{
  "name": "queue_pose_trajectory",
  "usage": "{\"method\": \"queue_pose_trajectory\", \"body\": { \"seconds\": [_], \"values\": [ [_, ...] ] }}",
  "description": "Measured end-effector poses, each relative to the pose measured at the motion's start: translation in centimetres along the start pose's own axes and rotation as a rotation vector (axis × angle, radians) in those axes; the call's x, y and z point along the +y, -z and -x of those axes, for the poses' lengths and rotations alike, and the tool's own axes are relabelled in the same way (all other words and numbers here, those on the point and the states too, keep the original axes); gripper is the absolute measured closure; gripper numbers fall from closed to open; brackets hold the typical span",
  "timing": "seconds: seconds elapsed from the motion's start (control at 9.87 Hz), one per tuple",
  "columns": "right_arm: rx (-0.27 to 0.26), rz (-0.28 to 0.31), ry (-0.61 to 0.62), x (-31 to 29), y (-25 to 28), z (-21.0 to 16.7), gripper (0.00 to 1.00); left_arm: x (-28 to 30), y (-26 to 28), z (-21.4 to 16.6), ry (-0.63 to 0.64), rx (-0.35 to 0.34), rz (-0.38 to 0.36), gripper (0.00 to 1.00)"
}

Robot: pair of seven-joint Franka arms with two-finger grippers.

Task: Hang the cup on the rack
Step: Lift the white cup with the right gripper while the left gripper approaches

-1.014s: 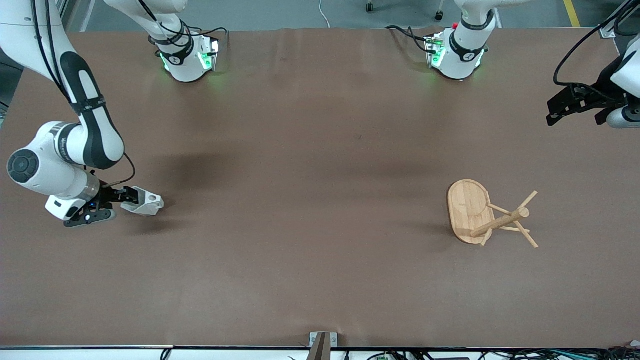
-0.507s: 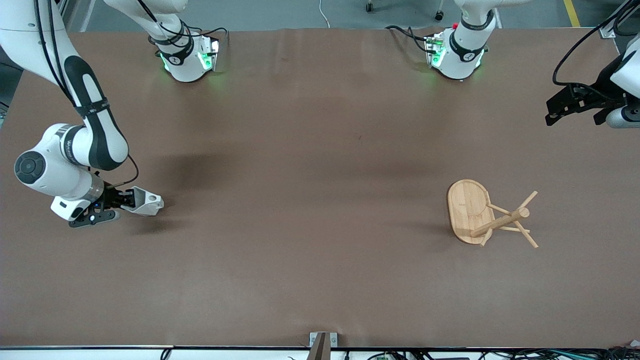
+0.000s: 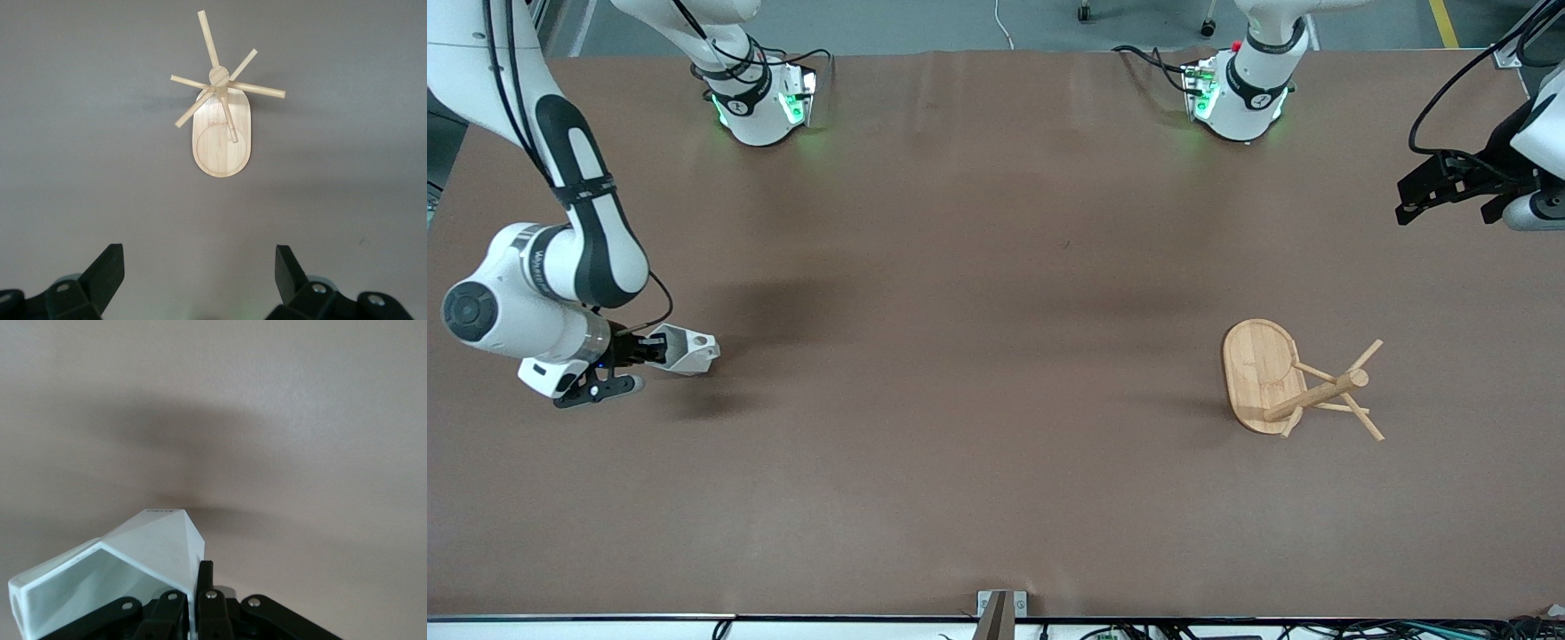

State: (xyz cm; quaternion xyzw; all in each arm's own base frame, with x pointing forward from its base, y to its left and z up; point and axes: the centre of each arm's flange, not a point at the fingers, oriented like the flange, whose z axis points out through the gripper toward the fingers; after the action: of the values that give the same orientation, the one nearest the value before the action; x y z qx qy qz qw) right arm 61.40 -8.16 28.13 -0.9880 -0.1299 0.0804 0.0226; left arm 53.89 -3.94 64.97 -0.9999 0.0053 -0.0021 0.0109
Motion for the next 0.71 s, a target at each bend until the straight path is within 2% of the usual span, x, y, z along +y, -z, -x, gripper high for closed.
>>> {"method": "queue_pose_trajectory", "body": {
  "seconds": [0.1, 0.2, 0.3, 0.51, 0.71],
  "values": [
    [-0.031, -0.019, 0.016, -0.9, 3.0, -0.9, 0.96, 0.0, -0.1, 0.0, 0.0, -0.001, 0.001, 0.0],
    [-0.049, -0.096, 0.019, -3.0, 5.7, -1.8, 0.96, 0.2, -0.1, -0.1, -0.001, -0.003, 0.018, 0.0],
    [-0.051, -0.232, 0.014, -5.8, 7.2, -2.4, 0.96, 0.6, -0.2, -0.1, -0.003, -0.007, 0.053, 0.0],
    [-0.021, -0.51, -0.003, -11.3, 7.8, -3.6, 0.96, 1.9, -0.4, -0.2, -0.018, -0.015, 0.119, 0.0],
    [0.004, -0.76, -0.032, -18.0, 7.8, -5.2, 0.96, 5.9, -0.2, 0.3, -0.077, -0.027, 0.233, 0.0]
  ]
}}
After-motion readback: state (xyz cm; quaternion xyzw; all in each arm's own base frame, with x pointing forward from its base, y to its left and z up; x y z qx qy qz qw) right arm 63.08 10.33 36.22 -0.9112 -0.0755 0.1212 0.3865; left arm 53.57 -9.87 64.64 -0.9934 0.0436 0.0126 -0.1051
